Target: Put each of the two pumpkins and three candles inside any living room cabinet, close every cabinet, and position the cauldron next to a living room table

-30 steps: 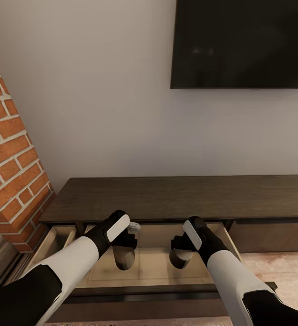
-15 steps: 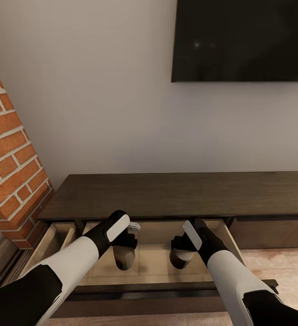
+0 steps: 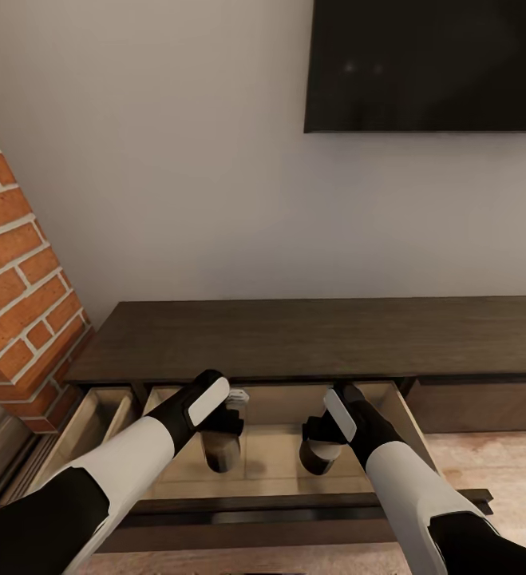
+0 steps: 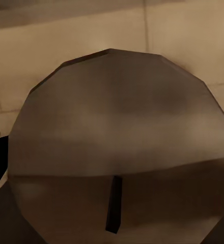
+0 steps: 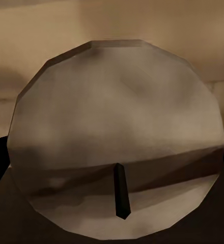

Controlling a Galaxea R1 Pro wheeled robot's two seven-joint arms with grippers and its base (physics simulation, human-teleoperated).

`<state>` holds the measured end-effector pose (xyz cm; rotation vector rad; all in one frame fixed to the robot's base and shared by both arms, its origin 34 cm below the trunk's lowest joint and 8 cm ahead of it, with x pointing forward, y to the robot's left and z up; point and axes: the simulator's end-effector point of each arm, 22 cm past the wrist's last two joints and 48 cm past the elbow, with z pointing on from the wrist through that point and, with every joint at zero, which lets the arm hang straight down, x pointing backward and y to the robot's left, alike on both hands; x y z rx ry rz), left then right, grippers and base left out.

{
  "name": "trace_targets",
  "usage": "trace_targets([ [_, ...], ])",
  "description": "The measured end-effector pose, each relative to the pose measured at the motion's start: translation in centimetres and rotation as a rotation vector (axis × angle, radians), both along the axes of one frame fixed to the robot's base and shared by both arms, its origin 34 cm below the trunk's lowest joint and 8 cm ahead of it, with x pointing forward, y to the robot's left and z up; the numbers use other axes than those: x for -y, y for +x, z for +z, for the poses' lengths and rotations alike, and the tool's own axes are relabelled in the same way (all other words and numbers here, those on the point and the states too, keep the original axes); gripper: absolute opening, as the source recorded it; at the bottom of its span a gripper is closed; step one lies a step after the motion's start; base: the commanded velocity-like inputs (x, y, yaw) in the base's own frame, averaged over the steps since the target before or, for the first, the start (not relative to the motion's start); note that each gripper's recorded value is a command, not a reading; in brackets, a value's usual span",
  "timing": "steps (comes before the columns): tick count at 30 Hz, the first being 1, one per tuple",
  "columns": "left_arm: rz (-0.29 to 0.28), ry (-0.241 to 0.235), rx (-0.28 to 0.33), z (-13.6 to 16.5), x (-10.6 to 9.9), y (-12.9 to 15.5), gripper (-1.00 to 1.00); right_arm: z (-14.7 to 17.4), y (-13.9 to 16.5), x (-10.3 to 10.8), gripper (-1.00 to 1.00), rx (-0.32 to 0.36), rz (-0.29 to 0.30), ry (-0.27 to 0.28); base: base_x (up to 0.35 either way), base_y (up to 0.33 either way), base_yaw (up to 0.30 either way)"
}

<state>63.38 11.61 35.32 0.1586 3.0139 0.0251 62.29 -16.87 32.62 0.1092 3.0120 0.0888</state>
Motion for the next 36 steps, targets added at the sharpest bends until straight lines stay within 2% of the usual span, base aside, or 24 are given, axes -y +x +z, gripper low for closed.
trace_targets([
  [12,-0.009,-0.008,0.019,0.55,0.32,0.48,-1.00,0.03,0.04,0.03,-1.00,0.001,0.000,-0.001,0.000,0.000,0.000],
  [13,-0.009,-0.008,0.019,0.55,0.29,0.48,1.00,0.00,0.00,0.02,-1.00,0.000,0.000,-0.001,0.000,0.000,0.000],
  [36,-0.008,-0.007,0.020,0.54,0.19,0.52,1.00,0.05,0.06,0.02,-1.00,0.002,0.000,-0.001,0.000,0.000,0.000],
])
